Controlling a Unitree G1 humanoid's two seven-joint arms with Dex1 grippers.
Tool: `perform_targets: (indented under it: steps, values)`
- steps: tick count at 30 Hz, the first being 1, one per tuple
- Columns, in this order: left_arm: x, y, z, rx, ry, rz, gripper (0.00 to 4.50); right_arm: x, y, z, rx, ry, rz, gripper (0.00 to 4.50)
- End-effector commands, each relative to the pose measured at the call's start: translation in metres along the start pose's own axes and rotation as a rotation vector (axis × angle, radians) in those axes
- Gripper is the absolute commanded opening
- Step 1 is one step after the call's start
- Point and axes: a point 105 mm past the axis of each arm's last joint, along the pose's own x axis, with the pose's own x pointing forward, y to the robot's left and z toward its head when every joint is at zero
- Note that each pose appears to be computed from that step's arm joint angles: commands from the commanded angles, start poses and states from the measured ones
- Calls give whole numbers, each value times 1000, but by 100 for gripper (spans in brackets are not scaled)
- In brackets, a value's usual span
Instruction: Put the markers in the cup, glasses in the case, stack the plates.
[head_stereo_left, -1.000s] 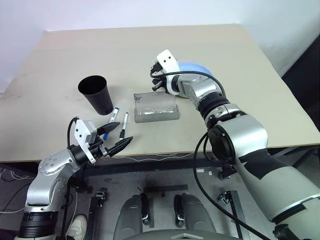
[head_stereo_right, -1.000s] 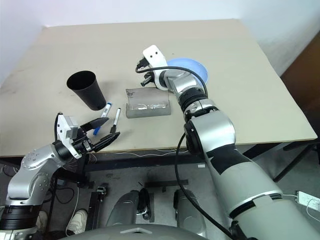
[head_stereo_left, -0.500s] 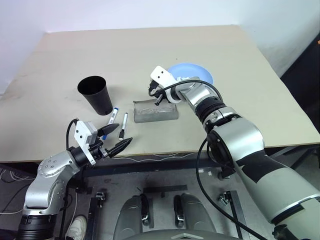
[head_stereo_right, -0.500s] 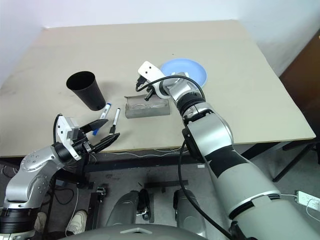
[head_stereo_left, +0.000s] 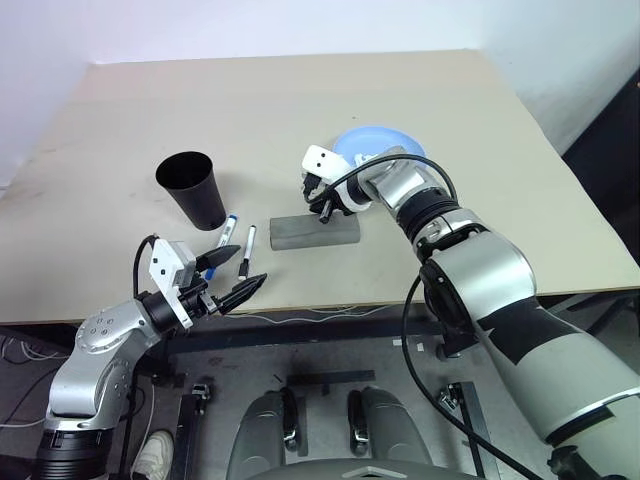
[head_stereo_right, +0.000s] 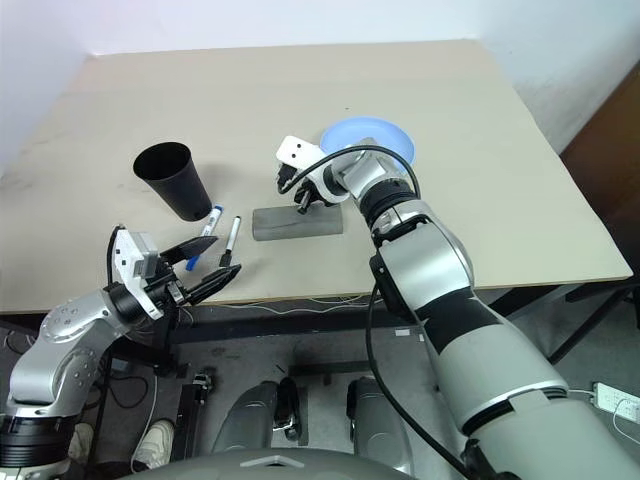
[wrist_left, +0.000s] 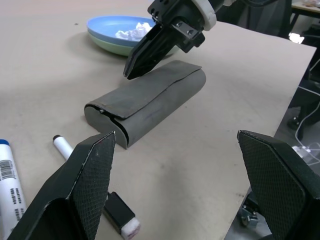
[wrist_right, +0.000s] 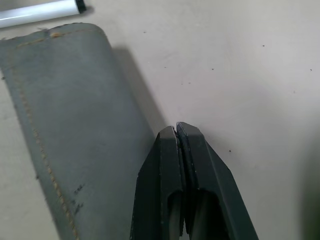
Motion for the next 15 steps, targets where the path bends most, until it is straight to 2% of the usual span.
perform_targets:
  steps: [1,7,15]
  values:
    - [-1,0,6,28,-26,-9,409,-11,-6,16,-14,-58,-3,8]
    - [-5,7,5,29,-23,-5,409,-20,-4,22,30,-143,57,8]
    - [-5,6,-2,22,-24,-10,409,-20,6,9,86,-204,145,8]
